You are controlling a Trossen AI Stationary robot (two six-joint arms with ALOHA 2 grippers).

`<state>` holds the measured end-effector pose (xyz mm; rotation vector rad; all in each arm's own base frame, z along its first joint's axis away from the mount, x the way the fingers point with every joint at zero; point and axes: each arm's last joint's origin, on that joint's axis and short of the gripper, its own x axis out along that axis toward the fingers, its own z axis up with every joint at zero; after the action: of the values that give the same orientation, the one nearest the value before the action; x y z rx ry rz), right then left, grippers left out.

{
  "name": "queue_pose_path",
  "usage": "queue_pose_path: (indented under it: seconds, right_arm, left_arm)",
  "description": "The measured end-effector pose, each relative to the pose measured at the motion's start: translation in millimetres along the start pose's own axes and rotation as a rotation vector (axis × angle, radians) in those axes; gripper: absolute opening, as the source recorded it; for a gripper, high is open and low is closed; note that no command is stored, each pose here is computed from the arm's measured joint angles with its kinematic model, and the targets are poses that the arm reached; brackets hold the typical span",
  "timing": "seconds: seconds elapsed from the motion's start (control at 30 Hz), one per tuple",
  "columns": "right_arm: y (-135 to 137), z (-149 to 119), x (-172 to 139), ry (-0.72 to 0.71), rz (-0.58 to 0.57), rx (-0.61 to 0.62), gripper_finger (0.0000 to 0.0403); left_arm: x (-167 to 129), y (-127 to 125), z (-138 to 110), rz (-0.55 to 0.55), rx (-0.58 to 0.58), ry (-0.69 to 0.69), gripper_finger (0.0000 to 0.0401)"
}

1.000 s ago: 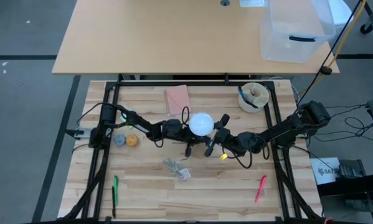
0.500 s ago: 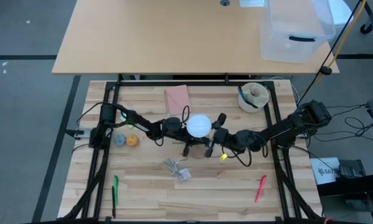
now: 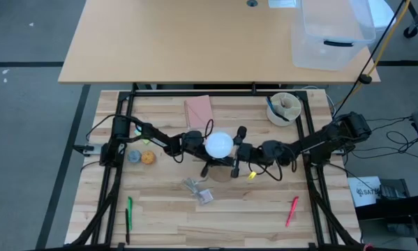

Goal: Screw lightbulb
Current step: Remove the lightbulb from the lamp

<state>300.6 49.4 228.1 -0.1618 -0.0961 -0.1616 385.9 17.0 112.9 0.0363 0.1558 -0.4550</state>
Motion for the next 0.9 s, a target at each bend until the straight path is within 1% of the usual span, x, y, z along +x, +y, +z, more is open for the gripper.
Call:
queue_pose_path:
  seconds: [0.2,0.27,0.4,0.63,0.8,0.9]
  right_arm:
    - [-5,-4,3,0.000,0.107,-0.012,0.0175]
    - [-6,-5,3,0.005,0.130,-0.013,0.0175]
    - [-10,-6,5,0.003,0.164,0.006,0.0170]
    - [-13,-7,6,0.002,0.188,0.045,0.0139]
    - [-13,-7,6,-0.002,0.213,0.045,0.0146]
    - [-15,-7,6,-0.005,0.238,0.048,0.0144]
  left_arm:
    - [-1,-1,-1,-0.094,-0.013,0.003,0.0024]
    - [-1,-1,-2,-0.107,-0.023,0.008,0.0024]
    - [-3,1,-3,-0.136,-0.029,0.016,0.0024]
    - [-4,2,-3,-0.165,-0.026,0.015,0.0024]
    - [-4,2,-5,-0.178,-0.026,0.029,0.0024]
    - [-6,3,-6,-0.208,-0.035,0.037,0.0024]
